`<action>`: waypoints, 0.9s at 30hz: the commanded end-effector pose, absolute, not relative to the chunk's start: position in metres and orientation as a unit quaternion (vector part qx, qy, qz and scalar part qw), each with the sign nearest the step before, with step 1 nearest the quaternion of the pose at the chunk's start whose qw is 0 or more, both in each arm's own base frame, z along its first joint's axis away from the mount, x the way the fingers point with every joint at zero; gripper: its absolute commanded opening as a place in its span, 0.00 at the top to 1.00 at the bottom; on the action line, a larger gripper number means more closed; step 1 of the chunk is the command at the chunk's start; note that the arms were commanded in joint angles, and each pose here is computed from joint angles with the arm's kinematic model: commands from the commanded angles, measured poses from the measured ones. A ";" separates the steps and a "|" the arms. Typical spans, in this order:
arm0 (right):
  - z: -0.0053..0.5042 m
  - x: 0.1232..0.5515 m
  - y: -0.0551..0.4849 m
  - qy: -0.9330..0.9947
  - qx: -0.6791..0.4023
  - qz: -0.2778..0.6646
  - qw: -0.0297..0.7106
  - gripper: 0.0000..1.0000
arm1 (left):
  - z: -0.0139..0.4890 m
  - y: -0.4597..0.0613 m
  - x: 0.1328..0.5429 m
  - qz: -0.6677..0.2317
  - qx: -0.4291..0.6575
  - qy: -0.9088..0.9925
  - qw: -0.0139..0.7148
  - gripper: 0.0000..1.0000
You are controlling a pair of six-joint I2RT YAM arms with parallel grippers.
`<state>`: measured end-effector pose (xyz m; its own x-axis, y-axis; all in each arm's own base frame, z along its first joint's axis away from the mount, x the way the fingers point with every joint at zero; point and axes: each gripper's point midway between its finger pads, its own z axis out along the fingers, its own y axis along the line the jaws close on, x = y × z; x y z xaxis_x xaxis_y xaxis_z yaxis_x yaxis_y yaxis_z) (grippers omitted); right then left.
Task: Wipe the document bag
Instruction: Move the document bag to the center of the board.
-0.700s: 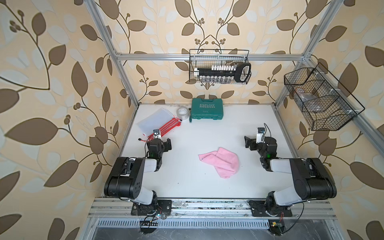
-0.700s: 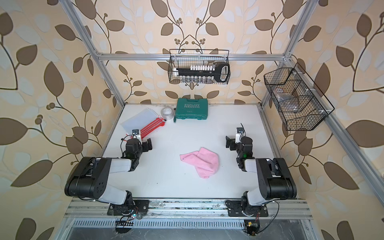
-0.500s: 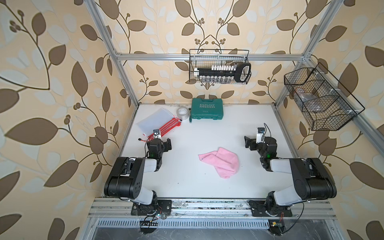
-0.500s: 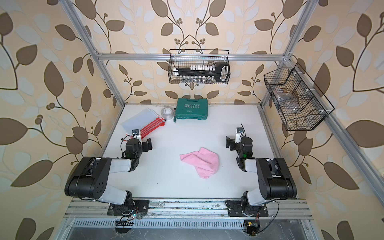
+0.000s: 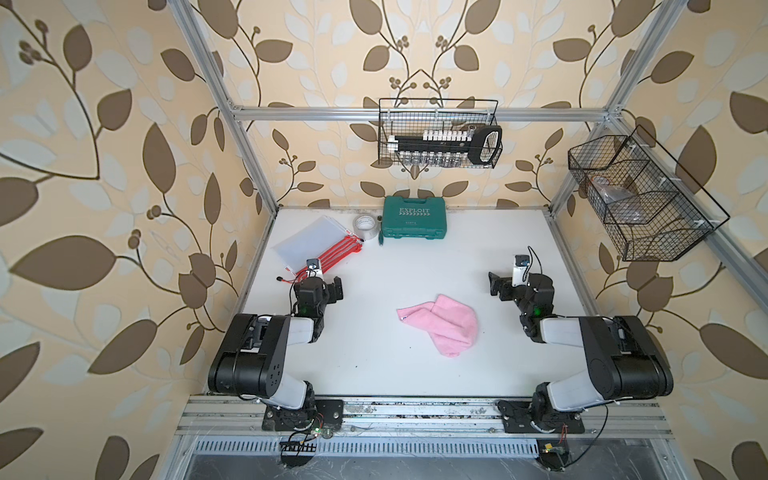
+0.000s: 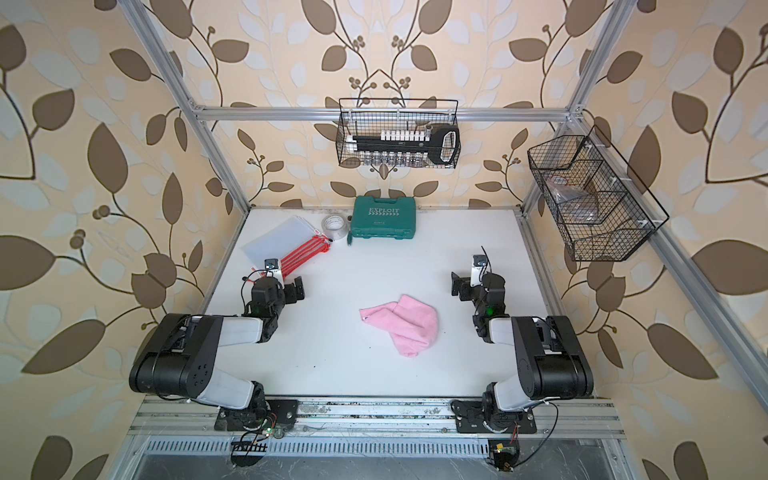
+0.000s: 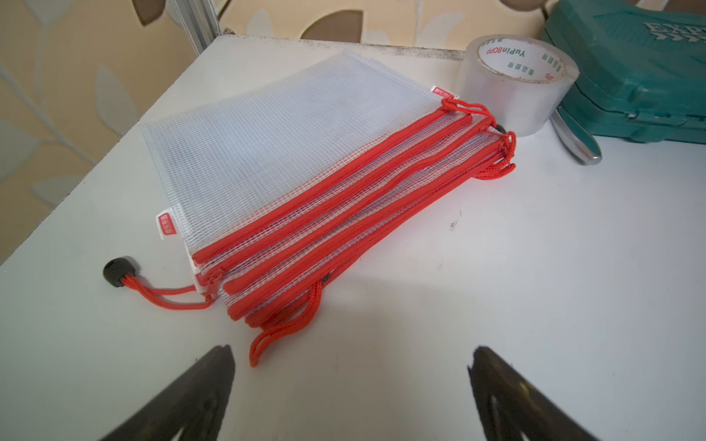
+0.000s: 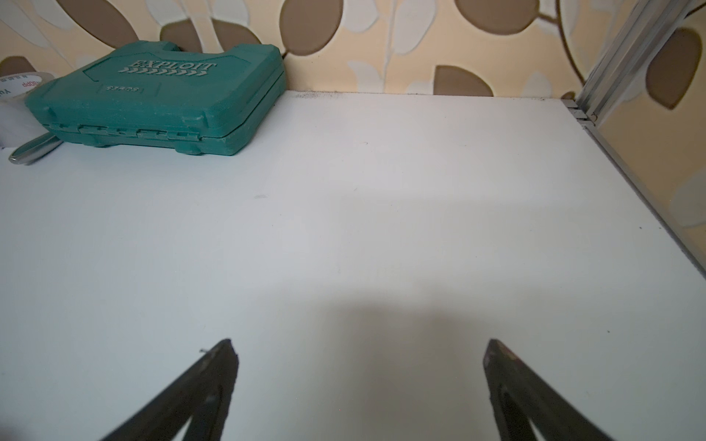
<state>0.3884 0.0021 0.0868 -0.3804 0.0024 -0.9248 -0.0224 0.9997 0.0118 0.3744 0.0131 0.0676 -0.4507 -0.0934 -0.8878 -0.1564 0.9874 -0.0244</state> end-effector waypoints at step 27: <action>0.118 0.396 -0.024 0.911 0.262 0.074 0.311 0.02 | 0.182 0.036 0.400 0.024 -0.211 0.878 0.430 0.01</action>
<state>0.4353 -0.0409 0.1829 -0.4524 0.3584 -0.8166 0.3381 0.9163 0.2148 0.4159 0.0188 0.1908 -0.4328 -0.2044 -0.8780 -0.2332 0.9662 -0.1100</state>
